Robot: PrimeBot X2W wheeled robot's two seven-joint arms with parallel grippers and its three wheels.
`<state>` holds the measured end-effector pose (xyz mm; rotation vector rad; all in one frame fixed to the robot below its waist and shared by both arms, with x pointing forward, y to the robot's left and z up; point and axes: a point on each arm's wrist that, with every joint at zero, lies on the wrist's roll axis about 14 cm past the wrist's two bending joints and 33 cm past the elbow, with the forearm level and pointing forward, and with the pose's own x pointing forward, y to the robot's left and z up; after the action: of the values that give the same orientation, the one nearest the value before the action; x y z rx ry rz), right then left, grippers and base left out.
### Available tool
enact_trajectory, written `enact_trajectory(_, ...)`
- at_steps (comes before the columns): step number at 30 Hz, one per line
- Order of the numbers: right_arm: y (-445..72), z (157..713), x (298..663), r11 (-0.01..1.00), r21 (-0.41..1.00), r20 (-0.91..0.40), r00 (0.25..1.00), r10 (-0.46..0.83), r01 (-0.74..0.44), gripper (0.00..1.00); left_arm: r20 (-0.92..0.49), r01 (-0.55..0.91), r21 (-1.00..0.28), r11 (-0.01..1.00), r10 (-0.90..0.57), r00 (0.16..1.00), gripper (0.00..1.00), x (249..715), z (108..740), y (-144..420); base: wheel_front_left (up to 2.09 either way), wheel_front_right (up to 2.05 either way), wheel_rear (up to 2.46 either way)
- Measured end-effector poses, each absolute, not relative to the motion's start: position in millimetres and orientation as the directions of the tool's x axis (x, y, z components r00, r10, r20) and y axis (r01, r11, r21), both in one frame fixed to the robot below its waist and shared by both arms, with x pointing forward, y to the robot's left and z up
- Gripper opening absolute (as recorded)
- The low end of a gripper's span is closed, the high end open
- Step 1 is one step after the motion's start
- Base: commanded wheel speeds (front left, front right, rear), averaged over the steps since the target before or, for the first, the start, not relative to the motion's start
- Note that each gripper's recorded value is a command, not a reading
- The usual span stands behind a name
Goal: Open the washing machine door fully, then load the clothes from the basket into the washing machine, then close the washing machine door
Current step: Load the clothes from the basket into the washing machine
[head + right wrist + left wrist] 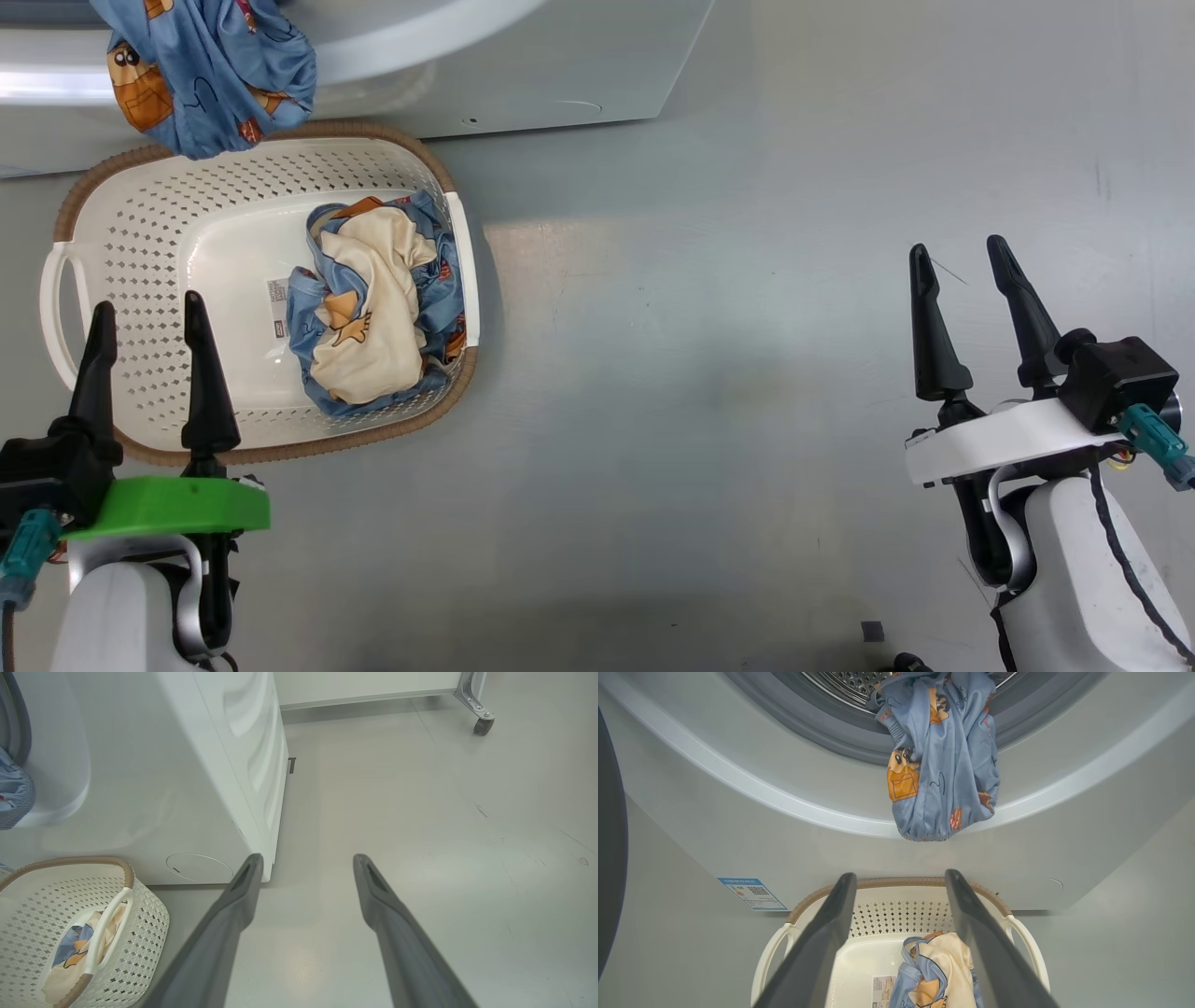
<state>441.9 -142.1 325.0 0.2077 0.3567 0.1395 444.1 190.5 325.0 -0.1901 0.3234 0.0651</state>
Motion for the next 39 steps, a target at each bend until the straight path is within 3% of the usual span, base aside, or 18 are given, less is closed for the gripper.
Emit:
enact_trajectory(18, -142, 324, 441, 0.969, 0.225, -0.335, 0.926, 0.173, -0.1, 1.0, -0.298, -0.072, -0.189, 0.979, 0.012, 0.955, 1.0, 450, 331, 183, 0.0, 0.0, 0.0)
enact_trajectory(39, -141, 326, 434, 0.968, 0.228, -0.344, 0.922, 0.177, -0.101, 1.0, -0.159, 0.023, -0.226, 0.974, -0.06, 0.986, 1.0, 518, 356, 156, 0.0, 0.0, 0.0)
